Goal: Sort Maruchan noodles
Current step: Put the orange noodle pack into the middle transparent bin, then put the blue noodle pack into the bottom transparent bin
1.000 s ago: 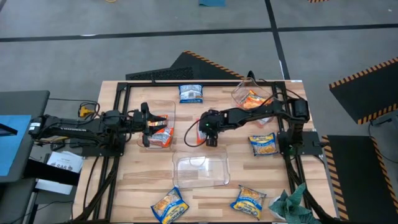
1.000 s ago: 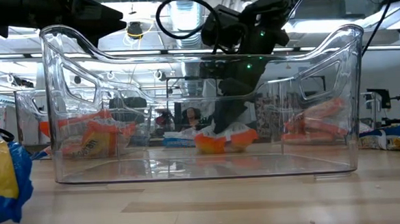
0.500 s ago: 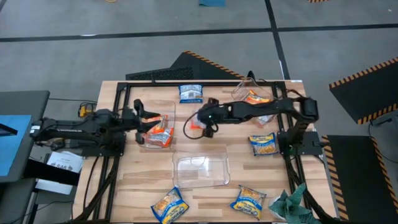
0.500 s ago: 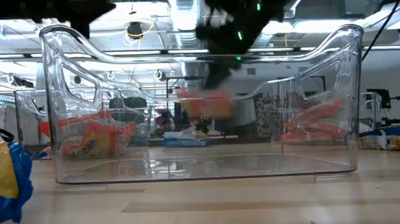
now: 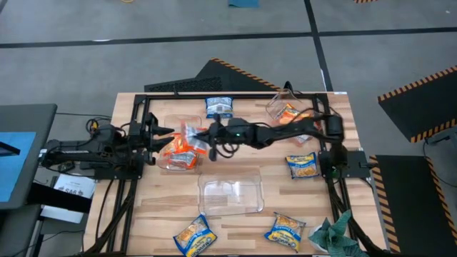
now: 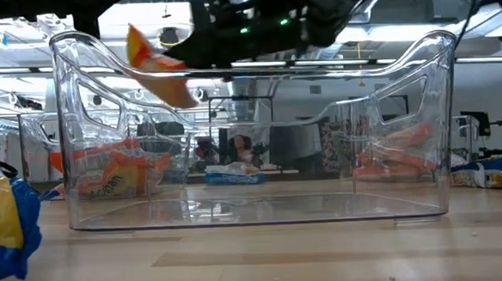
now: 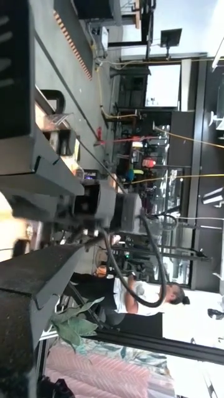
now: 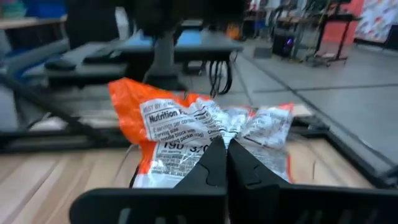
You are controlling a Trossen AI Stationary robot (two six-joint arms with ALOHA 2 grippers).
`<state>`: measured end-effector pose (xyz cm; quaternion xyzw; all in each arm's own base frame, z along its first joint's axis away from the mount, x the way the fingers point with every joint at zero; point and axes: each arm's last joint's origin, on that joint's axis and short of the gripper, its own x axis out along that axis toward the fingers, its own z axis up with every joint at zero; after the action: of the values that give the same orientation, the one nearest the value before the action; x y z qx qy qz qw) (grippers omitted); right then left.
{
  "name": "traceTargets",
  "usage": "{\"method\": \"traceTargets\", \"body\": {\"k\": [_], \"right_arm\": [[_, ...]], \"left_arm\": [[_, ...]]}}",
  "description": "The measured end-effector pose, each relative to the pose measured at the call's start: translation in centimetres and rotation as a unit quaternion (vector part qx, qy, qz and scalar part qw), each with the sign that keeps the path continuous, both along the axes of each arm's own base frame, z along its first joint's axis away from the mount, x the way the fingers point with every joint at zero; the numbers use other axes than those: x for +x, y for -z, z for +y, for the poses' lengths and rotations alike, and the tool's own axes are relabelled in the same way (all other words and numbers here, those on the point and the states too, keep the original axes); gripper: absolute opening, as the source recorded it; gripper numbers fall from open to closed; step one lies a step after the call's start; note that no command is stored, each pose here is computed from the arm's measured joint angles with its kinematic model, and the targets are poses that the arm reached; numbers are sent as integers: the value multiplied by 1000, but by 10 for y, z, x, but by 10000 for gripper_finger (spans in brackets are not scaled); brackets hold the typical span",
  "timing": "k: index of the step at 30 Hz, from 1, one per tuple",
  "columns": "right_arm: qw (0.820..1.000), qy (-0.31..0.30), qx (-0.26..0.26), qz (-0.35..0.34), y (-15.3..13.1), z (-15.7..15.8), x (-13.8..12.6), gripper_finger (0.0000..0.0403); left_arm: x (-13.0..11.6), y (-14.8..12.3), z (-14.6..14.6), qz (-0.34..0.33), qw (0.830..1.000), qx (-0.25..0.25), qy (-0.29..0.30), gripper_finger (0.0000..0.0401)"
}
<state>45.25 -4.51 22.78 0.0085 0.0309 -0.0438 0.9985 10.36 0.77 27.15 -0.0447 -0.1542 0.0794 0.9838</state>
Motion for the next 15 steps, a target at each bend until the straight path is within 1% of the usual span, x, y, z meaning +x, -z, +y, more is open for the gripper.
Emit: {"method": "traceTargets", "body": {"k": [2, 5, 7, 9, 12, 15], "right_arm": [[1000, 0, 7, -9, 3, -5, 14, 6], [1000, -1, 10, -6, 16, -9, 35, 7], [1000, -2, 11, -6, 21, -9, 45, 20], [1000, -1, 14, -9, 20, -10, 51, 44], [999, 9, 36, -1, 18, -13, 56, 86], [999, 21, 35, 16, 19, -17, 55, 137]], "left_arm": [[0, 0, 0, 1, 1000, 2, -1, 126], [0, 0, 0, 1, 1000, 1, -1, 126], [0, 0, 0, 2, 1000, 1, -1, 126], [1, 1, 0, 8, 1000, 1, -1, 126], [1, 3, 0, 15, 1000, 1, -1, 126], [1, 3, 0, 17, 1000, 0, -1, 126]]}}
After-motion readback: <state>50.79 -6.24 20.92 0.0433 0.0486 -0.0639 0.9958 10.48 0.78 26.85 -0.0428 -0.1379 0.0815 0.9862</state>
